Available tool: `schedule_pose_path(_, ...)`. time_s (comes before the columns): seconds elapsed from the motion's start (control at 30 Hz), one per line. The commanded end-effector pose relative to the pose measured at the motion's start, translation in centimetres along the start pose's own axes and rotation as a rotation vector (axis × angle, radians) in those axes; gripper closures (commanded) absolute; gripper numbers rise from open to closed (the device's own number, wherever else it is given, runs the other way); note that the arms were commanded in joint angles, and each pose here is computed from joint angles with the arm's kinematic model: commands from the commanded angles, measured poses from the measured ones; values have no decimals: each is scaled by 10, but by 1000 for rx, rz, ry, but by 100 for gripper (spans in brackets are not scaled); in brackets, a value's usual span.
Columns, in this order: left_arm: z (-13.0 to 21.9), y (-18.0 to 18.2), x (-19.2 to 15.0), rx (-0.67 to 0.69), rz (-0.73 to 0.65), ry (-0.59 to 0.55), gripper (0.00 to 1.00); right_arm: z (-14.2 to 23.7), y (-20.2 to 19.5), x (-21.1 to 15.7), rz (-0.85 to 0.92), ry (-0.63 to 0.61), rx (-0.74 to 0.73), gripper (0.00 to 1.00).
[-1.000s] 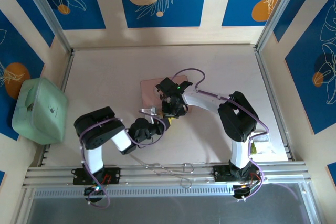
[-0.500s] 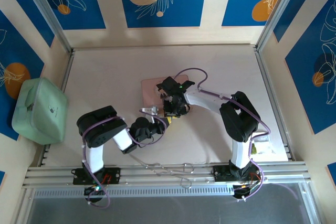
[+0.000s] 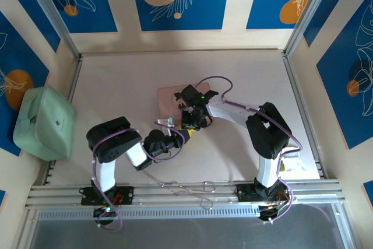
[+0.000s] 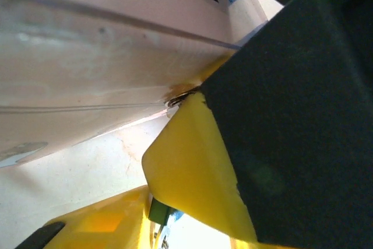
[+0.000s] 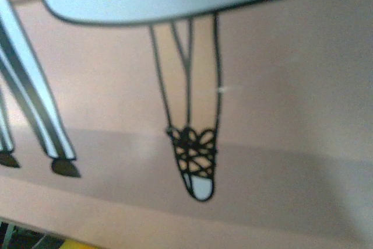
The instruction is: Unlock the padlock with the key
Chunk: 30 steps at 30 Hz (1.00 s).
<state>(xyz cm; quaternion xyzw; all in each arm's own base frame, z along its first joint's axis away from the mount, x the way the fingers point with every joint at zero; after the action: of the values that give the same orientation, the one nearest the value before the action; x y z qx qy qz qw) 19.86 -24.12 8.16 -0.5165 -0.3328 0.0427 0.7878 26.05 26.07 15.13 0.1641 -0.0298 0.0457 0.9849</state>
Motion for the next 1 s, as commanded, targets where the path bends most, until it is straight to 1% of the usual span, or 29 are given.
schedule_pose_path(0.0,-3,7,-4,-1,102,45,69,-1,5,-15,-3,92,71,79)
schedule_pose_path(0.13,-11,9,-7,-6,130,76,84,-1,5,-14,-6,92,82,79)
schedule_pose_path(0.27,-12,5,-5,-19,130,67,97,-1,5,-14,-10,90,87,79)
schedule_pose_path(0.43,-11,1,-1,-33,146,57,100,-1,5,-13,-9,86,95,78)
schedule_pose_path(0.47,-11,0,-1,-36,147,54,100,-1,5,-14,-6,80,95,74)
schedule_pose_path(0.57,-8,-2,2,-42,155,46,100,4,1,-14,-13,42,94,50)
schedule_pose_path(0.6,-7,-2,3,-41,158,43,100,8,-2,-14,-15,16,107,45)
schedule_pose_path(0.63,-7,-2,4,-42,160,42,100,11,-3,-15,-14,-10,126,42)
schedule_pose_path(0.73,-5,-1,6,-44,177,48,100,28,-5,-19,26,-150,231,30)
schedule_pose_path(0.8,-4,-1,7,-48,181,50,100,36,-10,-24,33,-257,327,25)
schedule_pose_path(0.83,-4,-2,7,-53,180,54,100,37,-15,-26,24,-292,374,24)
schedule_pose_path(0.9,-5,-3,9,-63,180,59,100,36,-26,-28,1,-342,481,25)
schedule_pose_path(0.97,-5,-2,9,-65,187,64,100,30,-33,-28,-4,-353,550,29)
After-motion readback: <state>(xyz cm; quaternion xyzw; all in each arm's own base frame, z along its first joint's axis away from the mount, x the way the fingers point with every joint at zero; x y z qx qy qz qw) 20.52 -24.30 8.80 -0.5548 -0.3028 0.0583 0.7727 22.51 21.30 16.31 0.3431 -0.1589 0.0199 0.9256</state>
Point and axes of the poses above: each hand's point on the last joint's axis, 136 mm out from that joint toward the fingers, its own z axis back along the fingers, its own y axis along the line the jaws close on, x = y × z, the point moved 10 cm from there along z, back along the fingers, and after that the axes turned 5 degrees about z, right-handed, at the moved point
